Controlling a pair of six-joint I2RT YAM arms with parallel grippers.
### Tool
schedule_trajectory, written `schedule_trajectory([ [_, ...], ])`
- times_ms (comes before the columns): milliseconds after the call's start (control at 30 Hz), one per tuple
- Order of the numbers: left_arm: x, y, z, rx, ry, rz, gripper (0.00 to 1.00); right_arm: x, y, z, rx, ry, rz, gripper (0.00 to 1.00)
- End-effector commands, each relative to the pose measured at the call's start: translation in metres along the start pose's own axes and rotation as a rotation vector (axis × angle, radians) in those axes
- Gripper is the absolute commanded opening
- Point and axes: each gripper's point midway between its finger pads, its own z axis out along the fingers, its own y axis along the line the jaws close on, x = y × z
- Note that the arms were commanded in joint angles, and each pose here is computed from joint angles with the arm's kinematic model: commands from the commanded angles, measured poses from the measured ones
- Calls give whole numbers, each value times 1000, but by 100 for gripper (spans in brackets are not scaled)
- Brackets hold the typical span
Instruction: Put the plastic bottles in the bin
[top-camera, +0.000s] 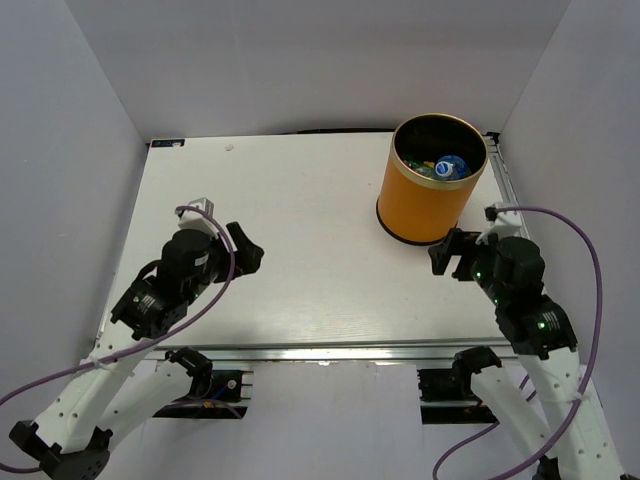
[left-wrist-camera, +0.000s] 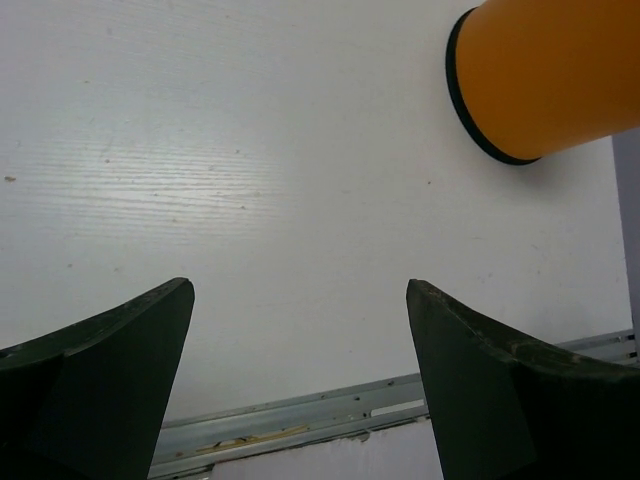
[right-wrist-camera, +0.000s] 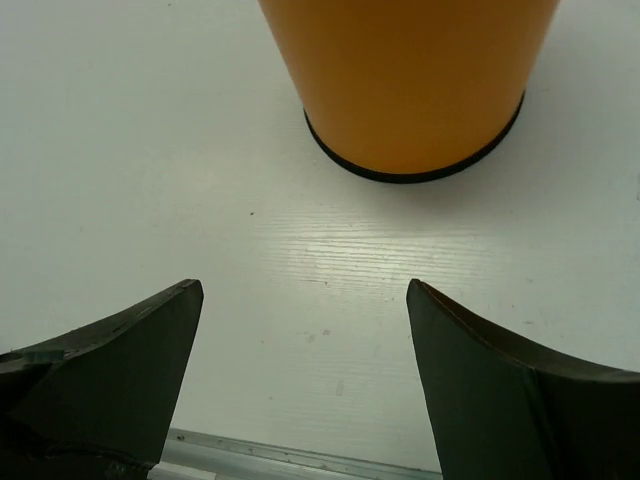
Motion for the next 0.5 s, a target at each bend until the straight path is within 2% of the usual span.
schedule_trajectory([
  [0,12,23,-6,-84,10,5,98,19,-22,-2,119,22,66,89],
  [167,5,29,-14,-81,-53,-8,98,42,-26,6,139,97,83,89],
  [367,4,31,-18,-67,-88,-14,98,28,-23,1,113,-11,110,89],
  [467,7,33,-16,-70,-85,-14,98,27,-24,-3,122,-18,111,90],
])
